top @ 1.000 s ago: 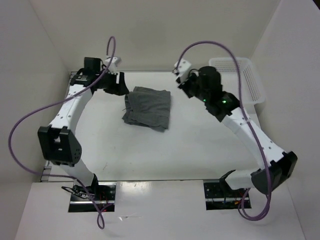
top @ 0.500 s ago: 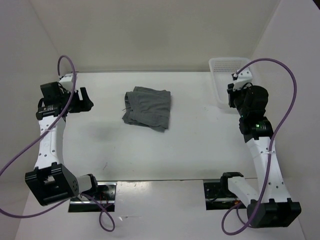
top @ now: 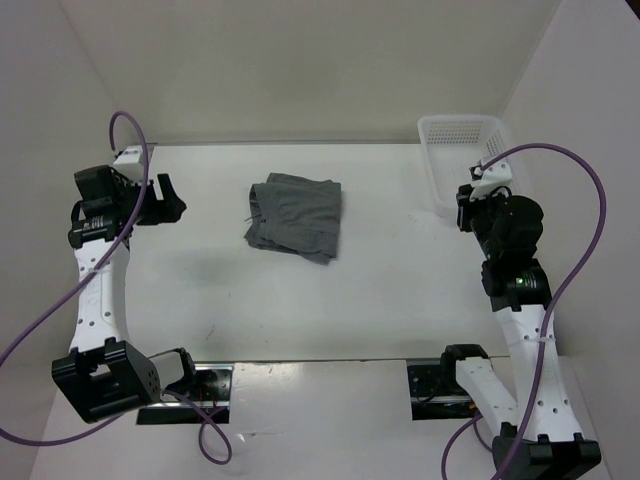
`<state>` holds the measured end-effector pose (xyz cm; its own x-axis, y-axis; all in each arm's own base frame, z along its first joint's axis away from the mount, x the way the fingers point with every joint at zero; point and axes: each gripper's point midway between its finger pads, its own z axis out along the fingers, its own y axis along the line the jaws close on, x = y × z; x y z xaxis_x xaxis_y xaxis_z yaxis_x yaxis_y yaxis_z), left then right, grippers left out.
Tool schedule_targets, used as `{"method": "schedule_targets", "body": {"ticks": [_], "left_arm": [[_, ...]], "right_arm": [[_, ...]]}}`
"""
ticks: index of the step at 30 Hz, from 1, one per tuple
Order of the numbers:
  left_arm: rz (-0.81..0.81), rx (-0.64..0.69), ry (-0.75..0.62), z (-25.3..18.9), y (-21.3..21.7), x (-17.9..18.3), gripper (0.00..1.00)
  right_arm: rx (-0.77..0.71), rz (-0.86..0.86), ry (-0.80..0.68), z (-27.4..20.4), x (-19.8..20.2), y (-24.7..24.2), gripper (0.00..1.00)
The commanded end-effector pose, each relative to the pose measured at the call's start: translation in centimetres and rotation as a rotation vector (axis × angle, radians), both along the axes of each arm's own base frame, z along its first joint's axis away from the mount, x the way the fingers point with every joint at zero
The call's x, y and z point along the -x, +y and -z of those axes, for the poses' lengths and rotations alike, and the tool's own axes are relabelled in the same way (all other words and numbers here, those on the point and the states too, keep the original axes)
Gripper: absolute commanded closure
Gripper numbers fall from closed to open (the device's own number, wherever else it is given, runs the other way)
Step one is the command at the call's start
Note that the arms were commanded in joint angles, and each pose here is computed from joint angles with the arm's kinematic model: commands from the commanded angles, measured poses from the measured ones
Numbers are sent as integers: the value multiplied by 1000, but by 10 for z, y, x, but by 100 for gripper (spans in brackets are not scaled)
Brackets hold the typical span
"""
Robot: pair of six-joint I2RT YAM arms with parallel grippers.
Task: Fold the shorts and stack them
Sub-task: Fold the shorts
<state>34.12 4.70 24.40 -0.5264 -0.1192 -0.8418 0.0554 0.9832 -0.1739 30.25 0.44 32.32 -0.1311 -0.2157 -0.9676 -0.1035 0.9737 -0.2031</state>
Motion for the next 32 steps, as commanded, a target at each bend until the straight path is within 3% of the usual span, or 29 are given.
{"method": "schedule_targets", "body": {"ticks": [1, 13, 17, 23, 32], "left_arm": [[28, -6, -66, -14, -4, -1, 16], [36, 2, -59, -10, -6, 2, 16], [44, 0, -79, -11, -7, -1, 3], [-140, -119, -80, -6, 32, -5, 2], [-184, -143, -71, -4, 40, -1, 0]], "right_arm": [[-21, -9, -17, -4, 5, 3, 67], [-25, -27, 10, 7, 5, 5, 66], [-25, -27, 10, 9, 7, 5, 66], [-25, -27, 30, 18, 7, 5, 66], [-27, -36, 49, 27, 7, 6, 62]]}}
